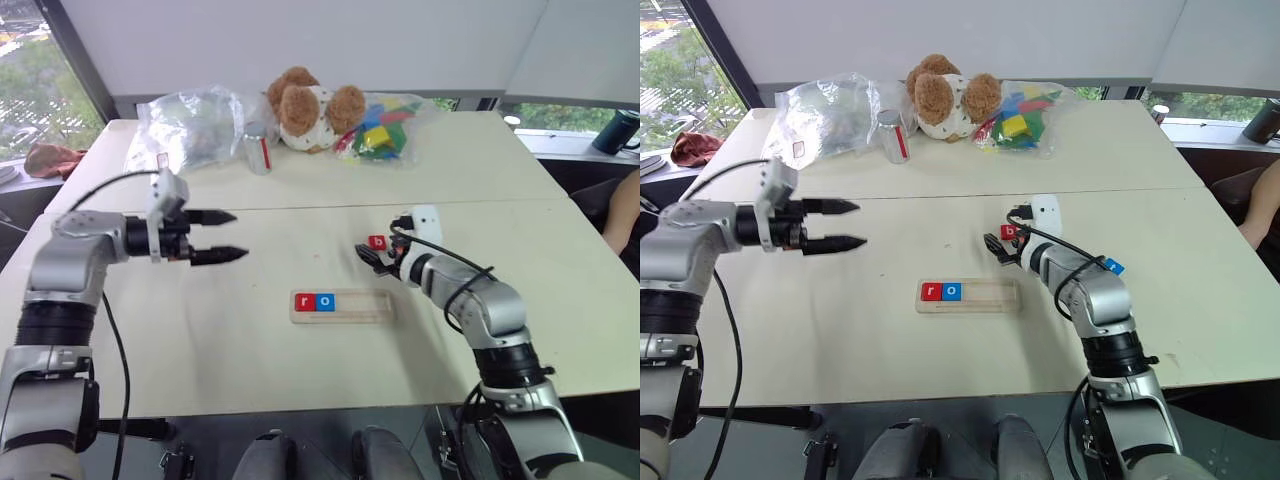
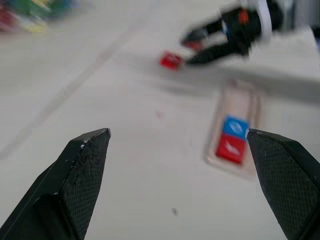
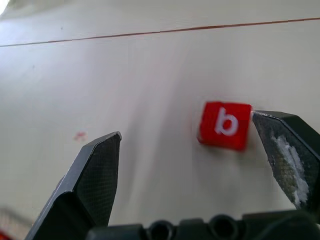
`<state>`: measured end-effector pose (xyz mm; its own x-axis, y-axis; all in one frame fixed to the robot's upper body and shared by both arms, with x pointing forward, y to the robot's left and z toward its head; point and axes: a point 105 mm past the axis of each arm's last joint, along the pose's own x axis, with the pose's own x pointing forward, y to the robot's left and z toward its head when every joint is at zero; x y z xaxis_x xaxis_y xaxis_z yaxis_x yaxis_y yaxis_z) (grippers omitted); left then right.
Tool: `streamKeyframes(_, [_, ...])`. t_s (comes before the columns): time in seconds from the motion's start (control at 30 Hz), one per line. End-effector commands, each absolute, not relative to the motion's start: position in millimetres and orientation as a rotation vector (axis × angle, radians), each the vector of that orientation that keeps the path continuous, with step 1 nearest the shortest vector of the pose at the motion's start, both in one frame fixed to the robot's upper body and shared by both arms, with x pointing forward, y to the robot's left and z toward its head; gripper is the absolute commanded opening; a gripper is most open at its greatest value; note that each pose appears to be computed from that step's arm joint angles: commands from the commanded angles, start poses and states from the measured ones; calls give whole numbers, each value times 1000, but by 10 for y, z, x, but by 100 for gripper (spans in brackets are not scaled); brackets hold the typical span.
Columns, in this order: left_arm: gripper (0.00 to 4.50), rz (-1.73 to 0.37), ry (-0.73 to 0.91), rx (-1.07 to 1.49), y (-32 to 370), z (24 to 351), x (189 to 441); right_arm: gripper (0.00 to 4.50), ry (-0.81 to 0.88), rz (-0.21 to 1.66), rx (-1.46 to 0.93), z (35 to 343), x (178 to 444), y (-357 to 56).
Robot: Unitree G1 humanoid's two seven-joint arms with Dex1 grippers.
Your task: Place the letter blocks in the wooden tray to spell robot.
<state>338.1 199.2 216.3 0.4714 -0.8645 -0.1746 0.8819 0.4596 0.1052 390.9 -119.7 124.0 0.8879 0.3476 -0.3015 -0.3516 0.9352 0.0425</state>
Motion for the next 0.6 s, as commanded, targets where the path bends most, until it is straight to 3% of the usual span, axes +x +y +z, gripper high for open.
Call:
streamKeyframes(0.03, [447, -1058, 68, 161, 1938, 2237, 3171, 450, 282, 266, -51, 1301, 4073, -1272])
streamKeyframes(0.3, [447, -1044, 141, 138, 1798, 2063, 2843, 450, 350, 221, 0, 1123, 4147, -1185])
streamKeyframes(0.47, [447, -1020, 190, 216, 1844, 1897, 2849, 450, 369, 248, -18, 1062, 4169, -1031])
streamKeyframes(0.57, [450, -1027, 191, 241, 1827, 1848, 2865, 369, 388, 222, -55, 979, 4172, -1025])
streamKeyframes(0.6, [450, -1031, 189, 247, 1819, 1839, 2867, 320, 389, 215, -62, 965, 4173, -1026])
